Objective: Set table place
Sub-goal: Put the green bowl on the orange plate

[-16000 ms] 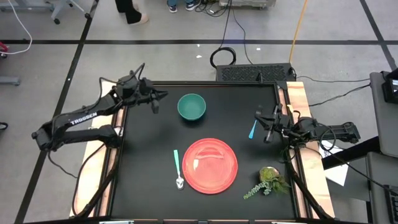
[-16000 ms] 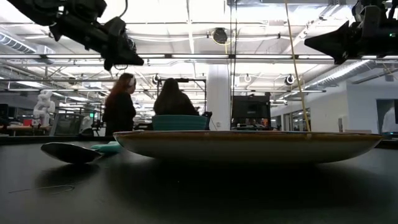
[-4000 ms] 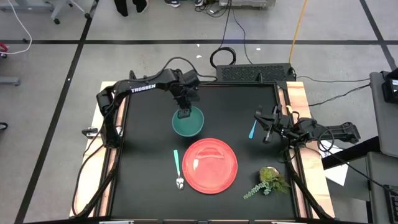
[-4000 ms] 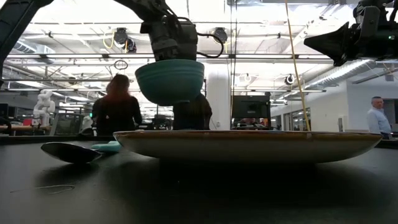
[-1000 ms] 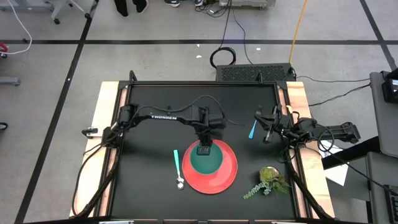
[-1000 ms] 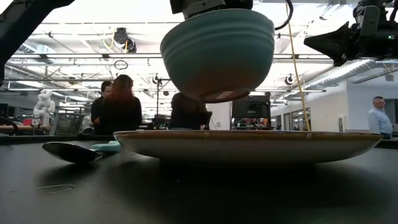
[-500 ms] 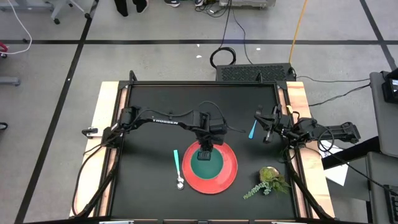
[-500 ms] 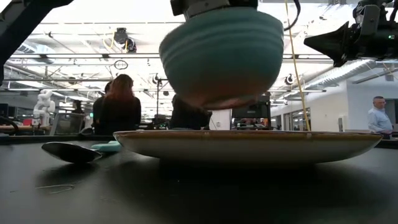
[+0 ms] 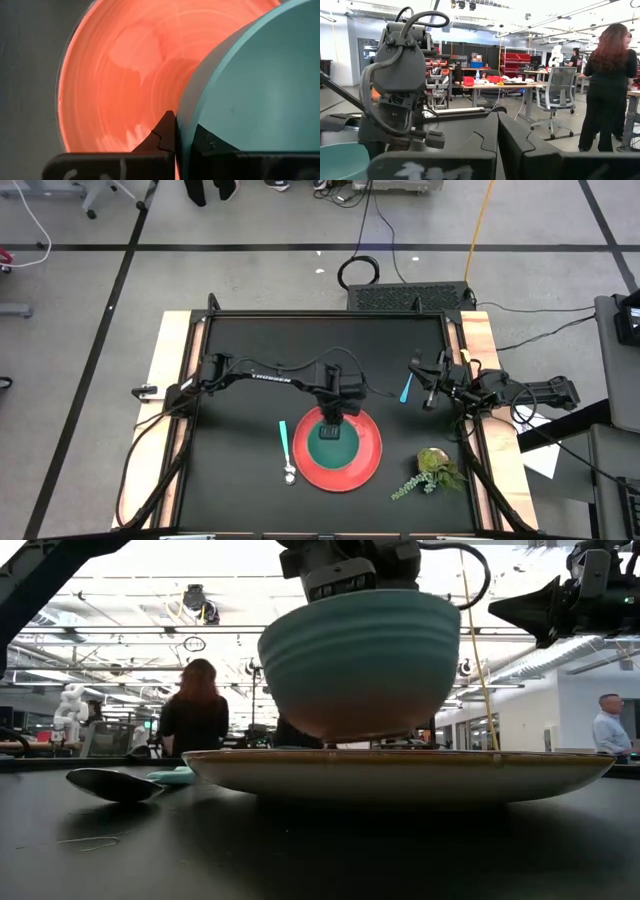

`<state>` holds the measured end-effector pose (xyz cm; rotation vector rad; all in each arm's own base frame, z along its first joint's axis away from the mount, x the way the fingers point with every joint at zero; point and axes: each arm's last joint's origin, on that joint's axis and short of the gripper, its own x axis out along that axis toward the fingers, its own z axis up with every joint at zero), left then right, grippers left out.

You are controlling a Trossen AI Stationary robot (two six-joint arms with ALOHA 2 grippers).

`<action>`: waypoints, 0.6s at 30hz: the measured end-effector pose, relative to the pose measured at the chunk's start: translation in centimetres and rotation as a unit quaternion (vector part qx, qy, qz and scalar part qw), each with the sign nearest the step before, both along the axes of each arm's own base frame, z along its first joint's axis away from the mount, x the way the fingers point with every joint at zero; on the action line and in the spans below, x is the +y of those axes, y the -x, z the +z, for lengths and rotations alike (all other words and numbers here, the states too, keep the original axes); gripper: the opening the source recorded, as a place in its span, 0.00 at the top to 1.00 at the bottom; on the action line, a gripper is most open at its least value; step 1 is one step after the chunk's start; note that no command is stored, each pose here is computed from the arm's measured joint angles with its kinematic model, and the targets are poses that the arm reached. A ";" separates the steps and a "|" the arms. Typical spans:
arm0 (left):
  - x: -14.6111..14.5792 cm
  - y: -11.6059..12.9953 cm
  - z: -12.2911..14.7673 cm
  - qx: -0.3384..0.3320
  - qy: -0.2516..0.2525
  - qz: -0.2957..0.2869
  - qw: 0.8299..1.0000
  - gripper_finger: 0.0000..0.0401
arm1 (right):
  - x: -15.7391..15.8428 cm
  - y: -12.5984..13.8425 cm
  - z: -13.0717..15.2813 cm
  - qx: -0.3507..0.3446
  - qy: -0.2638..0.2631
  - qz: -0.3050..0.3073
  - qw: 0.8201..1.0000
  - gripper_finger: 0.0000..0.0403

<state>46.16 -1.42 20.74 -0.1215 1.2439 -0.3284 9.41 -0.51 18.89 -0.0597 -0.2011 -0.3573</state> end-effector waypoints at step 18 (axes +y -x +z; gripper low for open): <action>-0.2 -0.3 -0.5 -0.003 -0.001 -0.006 1.000 0.99 | 0.0 0.0 0.0 -0.002 0.000 0.000 1.000 1.00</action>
